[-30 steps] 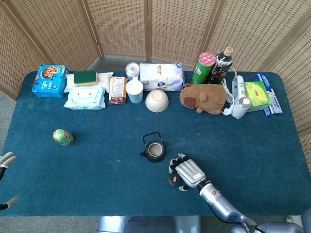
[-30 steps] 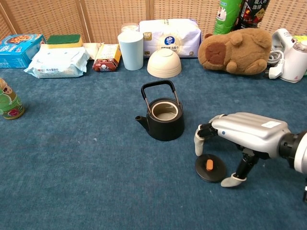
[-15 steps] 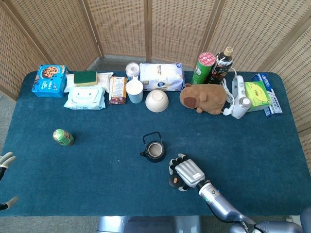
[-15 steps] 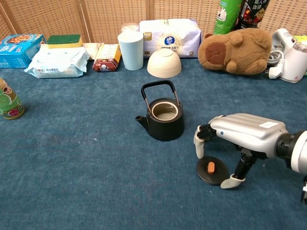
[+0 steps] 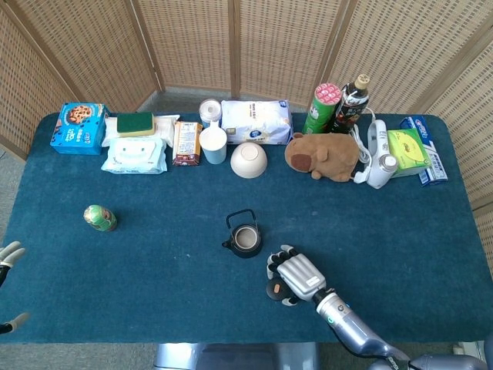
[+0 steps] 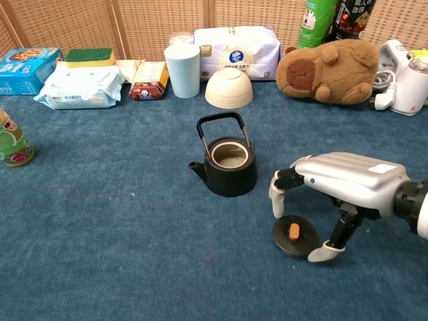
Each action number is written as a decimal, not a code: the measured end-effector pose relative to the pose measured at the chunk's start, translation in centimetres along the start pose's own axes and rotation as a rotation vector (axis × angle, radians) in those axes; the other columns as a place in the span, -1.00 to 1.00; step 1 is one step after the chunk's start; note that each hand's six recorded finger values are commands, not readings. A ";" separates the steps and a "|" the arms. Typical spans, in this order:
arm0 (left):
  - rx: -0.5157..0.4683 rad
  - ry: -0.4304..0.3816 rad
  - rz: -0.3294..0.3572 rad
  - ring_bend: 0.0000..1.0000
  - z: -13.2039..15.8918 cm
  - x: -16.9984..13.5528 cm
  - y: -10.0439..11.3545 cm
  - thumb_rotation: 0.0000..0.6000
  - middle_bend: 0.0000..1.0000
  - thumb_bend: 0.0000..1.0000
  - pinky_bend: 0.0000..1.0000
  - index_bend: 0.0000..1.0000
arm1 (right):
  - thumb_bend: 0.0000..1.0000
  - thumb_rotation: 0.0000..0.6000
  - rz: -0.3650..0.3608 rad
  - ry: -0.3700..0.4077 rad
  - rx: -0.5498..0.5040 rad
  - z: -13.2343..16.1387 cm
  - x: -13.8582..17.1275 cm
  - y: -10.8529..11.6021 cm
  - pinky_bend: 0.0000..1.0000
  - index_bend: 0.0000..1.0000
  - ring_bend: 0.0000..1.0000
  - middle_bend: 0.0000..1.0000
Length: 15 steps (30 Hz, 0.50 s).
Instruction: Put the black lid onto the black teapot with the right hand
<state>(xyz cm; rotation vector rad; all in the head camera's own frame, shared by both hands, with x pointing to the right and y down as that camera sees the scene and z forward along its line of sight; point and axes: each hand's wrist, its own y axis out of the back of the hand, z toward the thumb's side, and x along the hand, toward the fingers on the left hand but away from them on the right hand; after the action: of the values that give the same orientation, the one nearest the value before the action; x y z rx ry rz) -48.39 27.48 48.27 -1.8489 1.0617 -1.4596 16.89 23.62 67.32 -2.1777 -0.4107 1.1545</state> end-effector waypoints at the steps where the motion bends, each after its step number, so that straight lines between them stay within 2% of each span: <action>1: 0.000 0.000 0.000 -1.00 0.0 0.0 0.0 1.00 -1.00 -0.85 -0.81 -1.00 | -0.75 1.00 -0.002 0.001 -0.002 0.0 0.1 0.1 -0.79 -0.07 -0.50 -0.46; 8: -0.003 0.000 -0.002 -1.00 0.0 0.0 0.0 1.00 -1.00 -0.85 -0.81 -1.00 | -0.75 1.00 -0.035 -0.001 -0.014 0.3 0.3 1.8 -0.79 -0.04 -0.50 -0.45; 15: -0.003 0.001 -0.005 -1.00 -0.1 0.0 0.0 1.00 -1.00 -0.85 -0.81 -1.00 | -0.75 1.00 -0.098 -0.009 -0.013 0.6 0.1 4.9 -0.79 -0.04 -0.50 -0.45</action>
<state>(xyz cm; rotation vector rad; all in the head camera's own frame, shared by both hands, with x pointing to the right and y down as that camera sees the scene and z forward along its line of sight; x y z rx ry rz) -48.45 27.50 48.28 -1.8550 1.0608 -1.4627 16.37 20.28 63.76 -2.1389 -0.5246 1.1116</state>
